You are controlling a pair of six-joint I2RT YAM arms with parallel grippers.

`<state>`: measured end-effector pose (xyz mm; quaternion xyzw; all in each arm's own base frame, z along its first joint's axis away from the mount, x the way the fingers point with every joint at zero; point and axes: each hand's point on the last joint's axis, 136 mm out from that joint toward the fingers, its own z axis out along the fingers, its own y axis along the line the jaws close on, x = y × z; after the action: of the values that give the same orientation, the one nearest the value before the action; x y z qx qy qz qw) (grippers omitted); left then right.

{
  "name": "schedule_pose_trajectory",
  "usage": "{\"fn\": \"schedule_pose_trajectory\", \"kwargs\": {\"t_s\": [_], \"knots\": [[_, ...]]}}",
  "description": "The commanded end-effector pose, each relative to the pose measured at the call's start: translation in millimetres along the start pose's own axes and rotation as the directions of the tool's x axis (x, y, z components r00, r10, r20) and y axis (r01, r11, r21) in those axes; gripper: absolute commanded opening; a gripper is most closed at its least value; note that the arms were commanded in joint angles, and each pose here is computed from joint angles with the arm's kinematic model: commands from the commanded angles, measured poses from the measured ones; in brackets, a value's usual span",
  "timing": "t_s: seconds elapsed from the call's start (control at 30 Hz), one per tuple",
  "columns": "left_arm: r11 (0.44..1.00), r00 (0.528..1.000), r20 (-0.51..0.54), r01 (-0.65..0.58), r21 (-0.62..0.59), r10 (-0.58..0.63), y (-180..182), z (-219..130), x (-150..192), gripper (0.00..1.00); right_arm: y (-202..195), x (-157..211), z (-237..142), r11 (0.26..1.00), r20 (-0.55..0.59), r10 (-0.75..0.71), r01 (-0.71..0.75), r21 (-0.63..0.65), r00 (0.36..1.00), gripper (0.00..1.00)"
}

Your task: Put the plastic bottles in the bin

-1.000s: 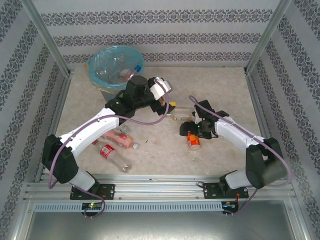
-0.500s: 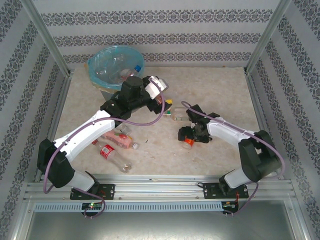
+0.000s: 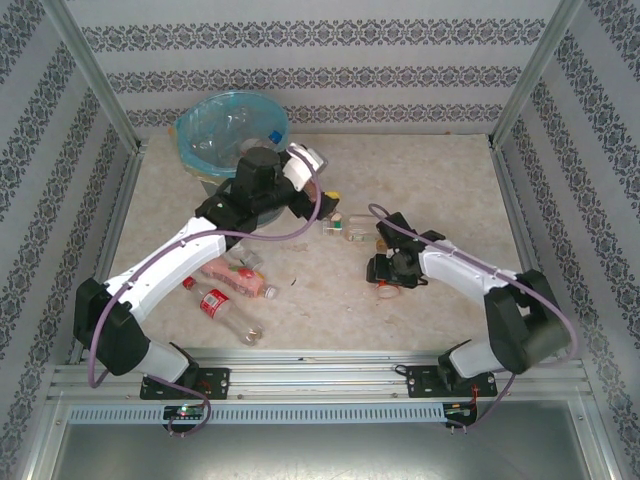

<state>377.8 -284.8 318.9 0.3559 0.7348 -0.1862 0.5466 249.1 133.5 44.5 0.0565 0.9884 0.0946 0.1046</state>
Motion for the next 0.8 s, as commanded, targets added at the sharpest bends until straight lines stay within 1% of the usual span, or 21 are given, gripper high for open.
{"fn": "schedule_pose_trajectory", "kwargs": {"t_s": [0.0, 0.1, 0.17, 0.3, 0.37, 0.5, 0.57, 0.7, 0.77], "knots": [[0.994, 0.994, 0.046, 0.103, 0.027, -0.104, 6.7, -8.3, -21.2, 1.0, -5.8, 0.8, -11.9, 1.0, 0.041, 0.002, -0.002, 0.005, 0.999, 0.56], [0.986, 0.985, 0.053, 0.164, 0.04, -0.166, 12.8, -11.3, -22.7, 1.0, -3.3, -0.4, -25.0, 1.0, 0.068, -0.01, 0.011, -0.019, 0.998, 0.55], [0.974, 0.974, 0.056, 0.218, 0.064, -0.222, 15.0, -13.6, -24.4, 1.0, 6.0, -4.0, -37.0, 0.997, 0.096, -0.035, 0.041, -0.065, 0.995, 0.53], [0.945, 0.948, 0.059, 0.303, 0.127, -0.312, 14.8, -20.5, -33.1, 1.0, 35.8, -20.2, -76.3, 0.974, 0.211, -0.086, 0.126, -0.186, 0.974, 0.52], [0.934, 0.94, 0.061, 0.323, 0.152, -0.335, 14.4, -25.2, -39.6, 1.0, 53.5, -28.4, -98.2, 0.95, 0.28, -0.108, 0.182, -0.256, 0.954, 0.49], [0.899, 0.914, 0.048, 0.384, 0.209, -0.402, 11.9, -31.6, -50.6, 0.97, 93.0, -42.9, -143.7, 0.864, 0.408, -0.143, 0.315, -0.392, 0.902, 0.47], [0.874, 0.897, 0.036, 0.419, 0.245, -0.44, 9.3, -33.9, -55.0, 0.95, 112.0, -47.4, -166.0, 0.813, 0.472, -0.171, 0.395, -0.429, 0.865, 0.46], [0.805, 0.862, 0.005, 0.471, 0.36, -0.507, -3.0, -36.0, -63.7, 0.91, 150.2, -46.7, -206.9, 0.688, 0.6, -0.225, 0.561, -0.46, 0.768, 0.47], [0.772, 0.851, -0.016, 0.483, 0.414, -0.524, -10.2, -36.9, -67.8, 0.89, 164.1, -43.8, -220.5, 0.638, 0.649, -0.238, 0.62, -0.457, 0.723, 0.47]]}}
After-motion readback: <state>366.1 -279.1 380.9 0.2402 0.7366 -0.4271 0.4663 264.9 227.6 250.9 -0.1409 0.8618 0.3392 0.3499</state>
